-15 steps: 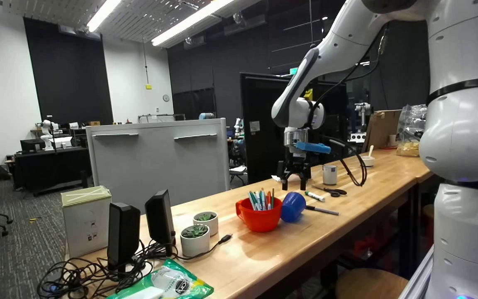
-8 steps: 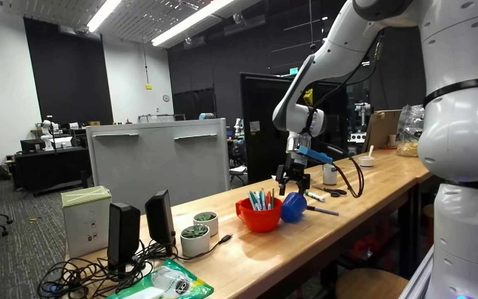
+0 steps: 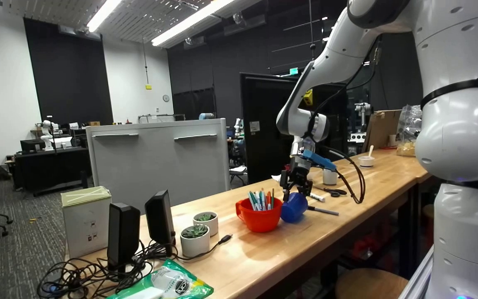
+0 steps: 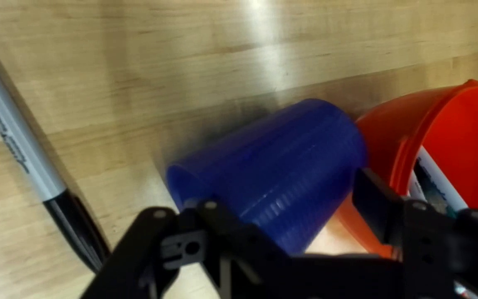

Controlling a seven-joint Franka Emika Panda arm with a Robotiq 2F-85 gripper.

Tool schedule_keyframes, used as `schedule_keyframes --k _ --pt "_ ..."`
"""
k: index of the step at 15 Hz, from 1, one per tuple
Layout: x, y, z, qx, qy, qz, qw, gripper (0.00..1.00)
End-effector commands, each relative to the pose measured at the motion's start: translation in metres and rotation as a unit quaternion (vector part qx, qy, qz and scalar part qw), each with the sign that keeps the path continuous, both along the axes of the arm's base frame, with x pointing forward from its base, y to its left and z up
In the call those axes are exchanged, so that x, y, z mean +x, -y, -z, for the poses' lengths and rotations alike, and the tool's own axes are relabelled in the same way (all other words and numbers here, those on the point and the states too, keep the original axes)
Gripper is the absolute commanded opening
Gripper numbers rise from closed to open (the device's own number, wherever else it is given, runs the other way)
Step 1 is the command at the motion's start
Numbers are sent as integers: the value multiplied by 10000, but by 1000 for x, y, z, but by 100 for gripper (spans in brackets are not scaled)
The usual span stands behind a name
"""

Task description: Move the blue cup to the left

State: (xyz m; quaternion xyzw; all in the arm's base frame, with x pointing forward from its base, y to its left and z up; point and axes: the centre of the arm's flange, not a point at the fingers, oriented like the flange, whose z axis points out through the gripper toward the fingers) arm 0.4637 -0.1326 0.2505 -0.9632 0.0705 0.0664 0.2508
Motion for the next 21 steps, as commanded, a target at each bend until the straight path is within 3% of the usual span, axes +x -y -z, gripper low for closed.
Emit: schedule_keyframes --k 1,7,13,17,21 --pt "2 0 -3 134 40 -55 9999 44" --pt "15 -13 -36 -253 281 -350 9987 1" --pt "26 -55 -78 -730 609 -1074 9897 2" --pt "36 -101 -117 -1538 1249 -1650 9662 2" --pt "49 -153 -163 -2251 2016 -2149 9287 2"
